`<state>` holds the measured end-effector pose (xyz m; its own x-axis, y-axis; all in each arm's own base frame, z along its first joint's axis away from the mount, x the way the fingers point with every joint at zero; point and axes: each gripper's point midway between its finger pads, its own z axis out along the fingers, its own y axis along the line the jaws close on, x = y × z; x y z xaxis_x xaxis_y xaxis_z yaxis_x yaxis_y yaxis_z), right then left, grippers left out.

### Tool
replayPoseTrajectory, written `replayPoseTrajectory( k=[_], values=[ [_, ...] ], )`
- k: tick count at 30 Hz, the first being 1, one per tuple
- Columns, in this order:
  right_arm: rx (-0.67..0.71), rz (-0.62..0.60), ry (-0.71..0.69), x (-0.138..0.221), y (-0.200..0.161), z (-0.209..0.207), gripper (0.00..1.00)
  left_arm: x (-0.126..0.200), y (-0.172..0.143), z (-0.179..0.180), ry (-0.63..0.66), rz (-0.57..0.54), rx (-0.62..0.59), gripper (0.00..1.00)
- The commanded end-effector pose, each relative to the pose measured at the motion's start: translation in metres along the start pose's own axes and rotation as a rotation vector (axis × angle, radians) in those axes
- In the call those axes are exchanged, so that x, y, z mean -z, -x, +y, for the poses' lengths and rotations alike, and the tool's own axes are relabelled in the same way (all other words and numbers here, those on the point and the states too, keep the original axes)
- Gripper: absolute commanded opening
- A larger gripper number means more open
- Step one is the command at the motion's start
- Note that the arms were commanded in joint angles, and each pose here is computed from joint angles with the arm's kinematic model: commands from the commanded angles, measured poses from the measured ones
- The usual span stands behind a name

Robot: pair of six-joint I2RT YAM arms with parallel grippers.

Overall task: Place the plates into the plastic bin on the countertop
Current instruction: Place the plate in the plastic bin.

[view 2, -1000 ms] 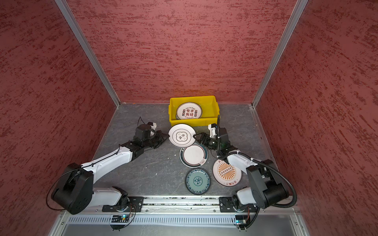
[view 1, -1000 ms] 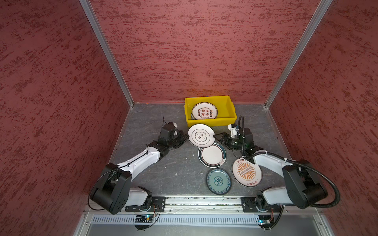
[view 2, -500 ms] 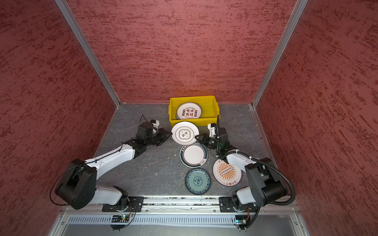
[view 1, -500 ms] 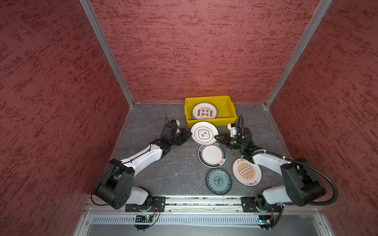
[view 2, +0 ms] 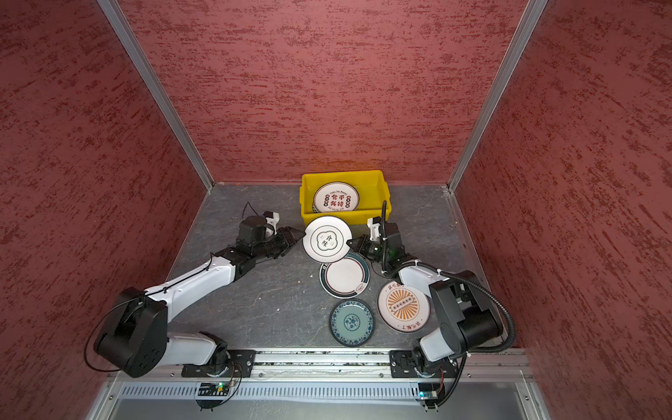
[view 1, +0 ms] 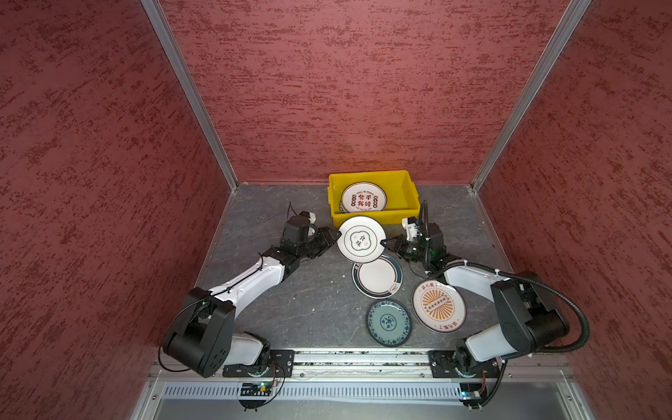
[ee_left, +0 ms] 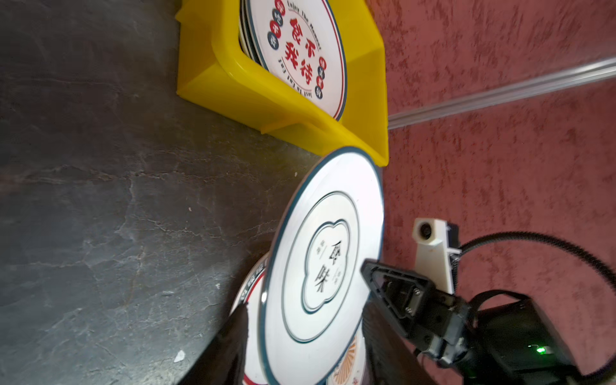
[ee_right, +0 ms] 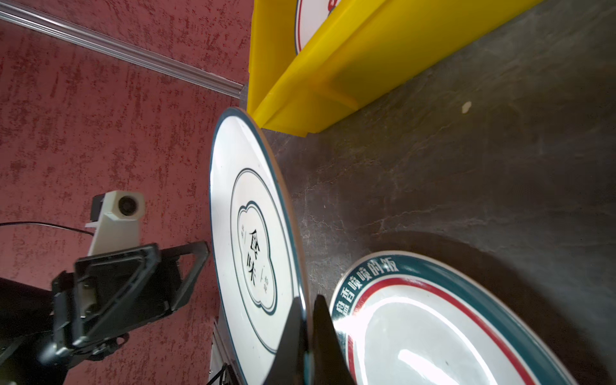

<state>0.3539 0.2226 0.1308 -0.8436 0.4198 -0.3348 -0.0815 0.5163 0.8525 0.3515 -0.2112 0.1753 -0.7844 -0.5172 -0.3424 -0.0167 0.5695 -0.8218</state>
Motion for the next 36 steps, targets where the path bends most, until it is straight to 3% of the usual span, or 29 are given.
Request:
replayPoseTrajectory(
  k=[1, 7, 12, 23, 36],
  values=[
    [0.080, -0.042, 0.008, -0.002, 0.020, 0.019, 0.00, 0.018, 0.014, 0.001, -0.013, -0.050, -0.009, 0.77],
    [0.123, -0.083, -0.040, -0.001, 0.047, 0.026, 0.00, 0.050, 0.028, 0.016, 0.059, -0.135, -0.072, 0.99],
    [0.164, -0.179, -0.141, 0.007, 0.086, 0.026, 0.00, 0.076, 0.036, 0.026, 0.129, -0.212, -0.147, 0.99],
    [0.198, -0.295, -0.254, -0.015, 0.169, 0.031, 0.00, 0.084, 0.034, 0.046, 0.121, -0.227, -0.102, 0.99],
    [0.156, -0.319, -0.301, -0.059, 0.208, 0.007, 0.00, 0.089, 0.029, 0.055, 0.134, -0.235, -0.088, 0.99]
  ],
)
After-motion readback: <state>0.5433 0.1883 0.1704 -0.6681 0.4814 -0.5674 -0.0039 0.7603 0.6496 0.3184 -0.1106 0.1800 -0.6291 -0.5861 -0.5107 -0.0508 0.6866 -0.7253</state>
